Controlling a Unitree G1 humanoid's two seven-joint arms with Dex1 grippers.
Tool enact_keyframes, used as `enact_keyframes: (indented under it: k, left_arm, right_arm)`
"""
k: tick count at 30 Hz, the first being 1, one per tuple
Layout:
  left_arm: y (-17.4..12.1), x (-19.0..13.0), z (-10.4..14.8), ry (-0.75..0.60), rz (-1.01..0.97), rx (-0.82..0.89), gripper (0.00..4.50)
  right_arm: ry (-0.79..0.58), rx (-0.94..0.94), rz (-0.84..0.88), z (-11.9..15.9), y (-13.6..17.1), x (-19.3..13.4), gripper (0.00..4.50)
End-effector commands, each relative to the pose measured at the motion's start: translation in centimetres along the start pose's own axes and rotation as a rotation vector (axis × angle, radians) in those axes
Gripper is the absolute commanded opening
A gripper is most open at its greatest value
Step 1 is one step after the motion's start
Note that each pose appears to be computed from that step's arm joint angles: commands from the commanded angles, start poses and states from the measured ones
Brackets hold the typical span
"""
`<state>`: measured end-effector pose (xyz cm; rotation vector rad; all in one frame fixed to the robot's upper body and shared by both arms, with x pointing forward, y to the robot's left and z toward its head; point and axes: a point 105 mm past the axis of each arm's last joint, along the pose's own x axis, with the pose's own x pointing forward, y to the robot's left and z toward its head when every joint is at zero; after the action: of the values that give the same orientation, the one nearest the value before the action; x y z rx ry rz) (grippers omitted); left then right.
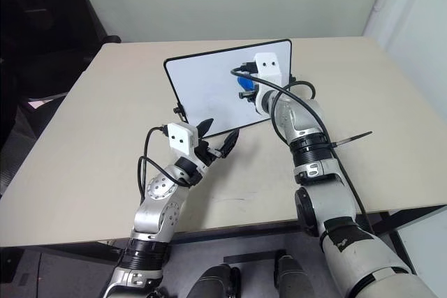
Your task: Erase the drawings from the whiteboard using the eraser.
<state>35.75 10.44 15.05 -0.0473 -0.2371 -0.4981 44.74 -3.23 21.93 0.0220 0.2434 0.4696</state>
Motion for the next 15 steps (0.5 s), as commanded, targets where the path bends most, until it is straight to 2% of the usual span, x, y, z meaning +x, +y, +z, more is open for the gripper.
enact_keyframes:
  k: [1,6,11,15]
  left_arm:
    - [0.0,0.1,1.2,-0.047,-0.004,0.012,4.5]
    - [-0.1,0.1,1.3,-0.048,-0.008,0.011,4.5]
    - [-0.2,0.1,1.3,-0.05,-0.006,0.013,4.5]
    - [-0.1,0.1,1.4,-0.051,-0.005,0.016,4.5]
  right_arm:
    - [-0.099,-0.024,0.023,3.0,1.0,-0.6,0.3]
    - [0.021,-0.05,0.007,-0.8,0.8,0.3,0.3]
    - [0.176,-0.057,-0.112,-4.9,-2.0,0.7,0.3]
    - [0.168,-0.04,-0.118,-4.4,-2.5,0.6,0.3]
